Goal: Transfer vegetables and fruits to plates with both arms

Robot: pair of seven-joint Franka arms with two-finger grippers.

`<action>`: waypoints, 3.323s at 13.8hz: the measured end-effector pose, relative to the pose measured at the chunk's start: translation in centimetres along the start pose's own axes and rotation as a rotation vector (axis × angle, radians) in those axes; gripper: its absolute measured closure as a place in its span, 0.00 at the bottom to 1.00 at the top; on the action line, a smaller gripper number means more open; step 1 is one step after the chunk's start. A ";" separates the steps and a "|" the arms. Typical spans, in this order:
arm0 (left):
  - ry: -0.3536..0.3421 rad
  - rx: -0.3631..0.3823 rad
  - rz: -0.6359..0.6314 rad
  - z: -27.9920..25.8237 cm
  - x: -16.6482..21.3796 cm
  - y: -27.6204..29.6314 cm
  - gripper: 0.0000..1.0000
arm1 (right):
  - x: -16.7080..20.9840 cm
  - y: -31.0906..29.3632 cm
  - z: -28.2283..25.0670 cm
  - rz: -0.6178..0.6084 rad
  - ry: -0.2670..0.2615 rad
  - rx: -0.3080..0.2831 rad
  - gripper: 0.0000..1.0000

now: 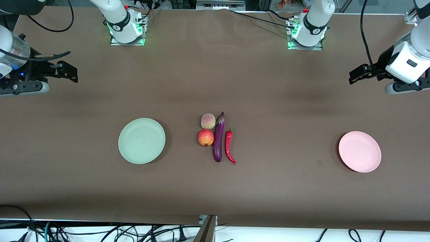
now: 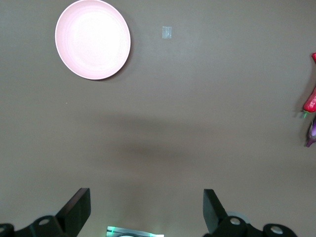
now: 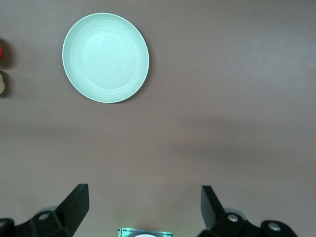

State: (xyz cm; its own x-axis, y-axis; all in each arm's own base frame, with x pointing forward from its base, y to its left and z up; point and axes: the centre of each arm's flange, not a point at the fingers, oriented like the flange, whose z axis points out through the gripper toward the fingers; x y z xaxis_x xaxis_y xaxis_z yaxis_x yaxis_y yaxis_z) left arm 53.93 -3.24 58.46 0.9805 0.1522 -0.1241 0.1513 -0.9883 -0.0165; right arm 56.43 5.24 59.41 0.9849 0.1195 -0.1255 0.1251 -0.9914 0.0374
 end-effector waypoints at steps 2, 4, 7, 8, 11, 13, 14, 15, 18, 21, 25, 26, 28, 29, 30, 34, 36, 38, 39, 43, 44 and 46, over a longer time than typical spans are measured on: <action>0.000 -0.001 0.052 0.0 0.1 -0.5 0.00 | 0.0 0.0 0.0 0.000 0.000 0.000 0.00; -0.001 -0.003 0.067 0.0 0.3 -1.3 0.00 | 0.0 0.0 0.0 0.000 0.000 0.000 0.00; -0.001 -0.004 0.074 0.0 0.3 -1.5 0.00 | 0.0 0.0 0.0 0.000 0.000 0.000 0.00; -0.002 -0.004 0.074 0.0 0.3 -1.5 0.00 | 0.0 0.0 0.1 0.000 -0.001 0.000 0.00; -0.002 -0.004 0.075 0.0 0.3 -1.5 0.00 | 0.1 0.0 0.0 0.000 0.000 0.000 0.00; -0.002 -0.003 0.075 0.0 0.3 -1.5 0.00 | 0.1 0.0 0.0 0.000 0.000 0.000 0.00; -0.002 -0.003 0.075 0.0 0.3 -1.5 0.00 | 0.1 0.0 0.0 0.000 0.000 0.000 0.00; -0.002 -0.003 0.075 0.0 0.3 -1.5 0.00 | 0.1 0.0 0.0 0.000 0.000 -0.001 0.00; -0.003 -0.003 0.075 0.1 0.3 -1.5 0.00 | 0.1 0.1 0.0 0.001 0.001 0.000 0.00; -0.005 -0.003 0.075 0.1 0.3 -1.5 0.00 | 0.1 0.1 0.0 0.002 0.002 0.000 0.00; -0.013 -0.001 0.075 0.5 0.5 -1.4 0.00 | 0.1 0.2 0.0 0.002 0.003 0.000 0.00; -0.015 -0.001 0.075 0.6 0.6 -1.4 0.00 | 0.1 0.2 0.0 0.002 0.003 0.000 0.00; -0.018 0.000 0.075 0.7 0.7 -1.4 0.00 | 0.1 0.2 0.0 0.002 0.003 0.000 0.00; -0.019 0.000 0.075 0.8 0.7 -1.4 0.00 | 0.1 0.2 0.0 0.002 0.003 0.000 0.00; -0.020 0.000 0.075 0.8 0.7 -1.4 0.00 | 0.1 0.2 0.0 0.002 0.003 0.000 0.00; -0.018 0.001 0.078 0.8 0.8 -0.6 0.00 | 0.1 0.2 0.0 0.002 0.004 0.000 0.00; -0.010 -0.005 0.067 0.6 1.4 1.4 0.00 | 0.1 0.2 -0.1 0.002 0.005 0.000 0.00; -0.017 -0.032 0.034 1.0 2.3 5.2 0.00 | 0.1 0.2 -0.1 0.002 0.006 0.000 0.00; -0.032 -0.052 0.010 1.6 2.8 7.1 0.00 | 0.1 0.2 -0.1 0.002 0.006 0.000 0.00; -0.078 -0.062 -0.057 6.3 5.7 15.5 0.00 | 0.1 0.2 -0.1 0.002 0.007 0.000 0.00; -0.078 -0.060 -0.077 7.8 6.6 17.7 0.00 | 0.3 0.2 0.1 0.002 0.004 0.000 0.00; -0.082 -0.067 -0.115 11.1 8.2 21.2 0.00 | 0.8 0.1 0.6 0.000 0.004 0.001 0.00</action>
State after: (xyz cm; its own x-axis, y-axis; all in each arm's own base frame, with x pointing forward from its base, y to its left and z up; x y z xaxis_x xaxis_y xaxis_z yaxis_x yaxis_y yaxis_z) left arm 63.82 -22.96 46.10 0.9431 0.2613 -0.2055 0.2730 -0.9615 0.0306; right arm 57.15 5.20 58.70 0.9854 0.1194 -0.1216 0.1247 -0.9915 0.0367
